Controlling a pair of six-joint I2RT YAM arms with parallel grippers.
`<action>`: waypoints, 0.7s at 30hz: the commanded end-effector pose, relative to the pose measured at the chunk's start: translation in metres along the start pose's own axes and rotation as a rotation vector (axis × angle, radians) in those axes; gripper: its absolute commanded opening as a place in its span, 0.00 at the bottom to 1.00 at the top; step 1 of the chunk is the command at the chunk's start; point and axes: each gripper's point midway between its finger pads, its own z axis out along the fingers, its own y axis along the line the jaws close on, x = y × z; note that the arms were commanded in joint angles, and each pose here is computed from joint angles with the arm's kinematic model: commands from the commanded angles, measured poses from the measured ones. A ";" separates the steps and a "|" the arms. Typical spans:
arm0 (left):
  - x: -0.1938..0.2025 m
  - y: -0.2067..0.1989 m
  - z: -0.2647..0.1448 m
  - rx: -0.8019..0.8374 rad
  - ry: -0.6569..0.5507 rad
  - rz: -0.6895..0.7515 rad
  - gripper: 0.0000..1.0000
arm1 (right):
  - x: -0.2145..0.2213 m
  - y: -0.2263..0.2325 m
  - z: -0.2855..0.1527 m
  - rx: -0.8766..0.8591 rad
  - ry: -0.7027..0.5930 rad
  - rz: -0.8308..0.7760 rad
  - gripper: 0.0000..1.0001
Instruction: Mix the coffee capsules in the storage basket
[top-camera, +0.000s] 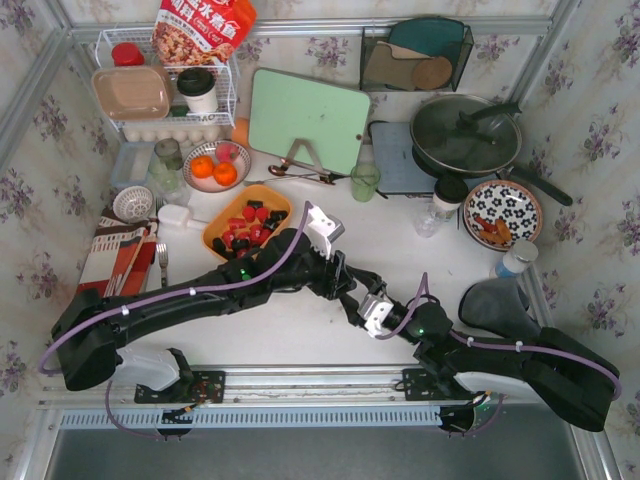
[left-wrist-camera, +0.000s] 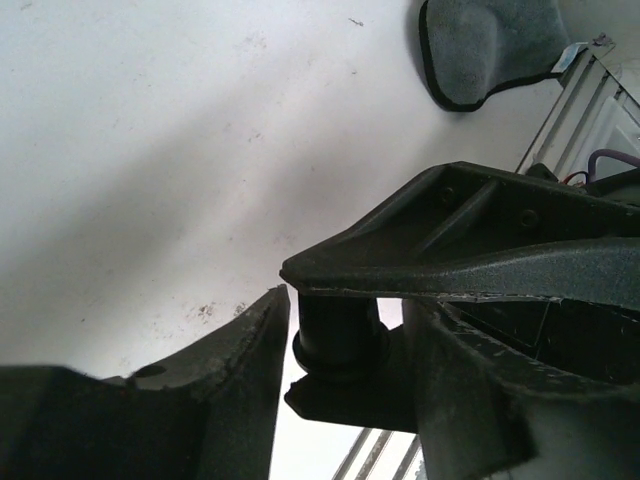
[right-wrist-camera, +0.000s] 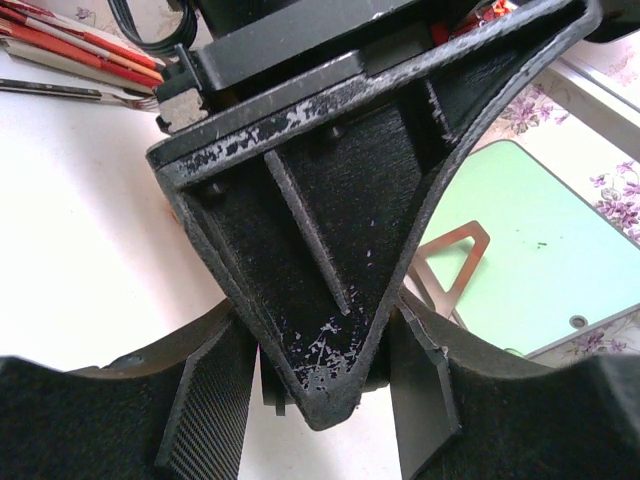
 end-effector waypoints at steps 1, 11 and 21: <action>-0.010 -0.008 0.004 0.040 -0.052 -0.022 0.49 | -0.012 -0.010 0.001 0.045 -0.047 0.016 0.35; -0.008 -0.010 0.005 0.045 -0.065 -0.036 0.15 | -0.009 -0.011 -0.001 0.063 -0.035 0.044 0.38; -0.011 -0.004 -0.001 0.005 -0.073 -0.037 0.02 | -0.002 -0.014 -0.004 0.082 0.003 0.059 0.56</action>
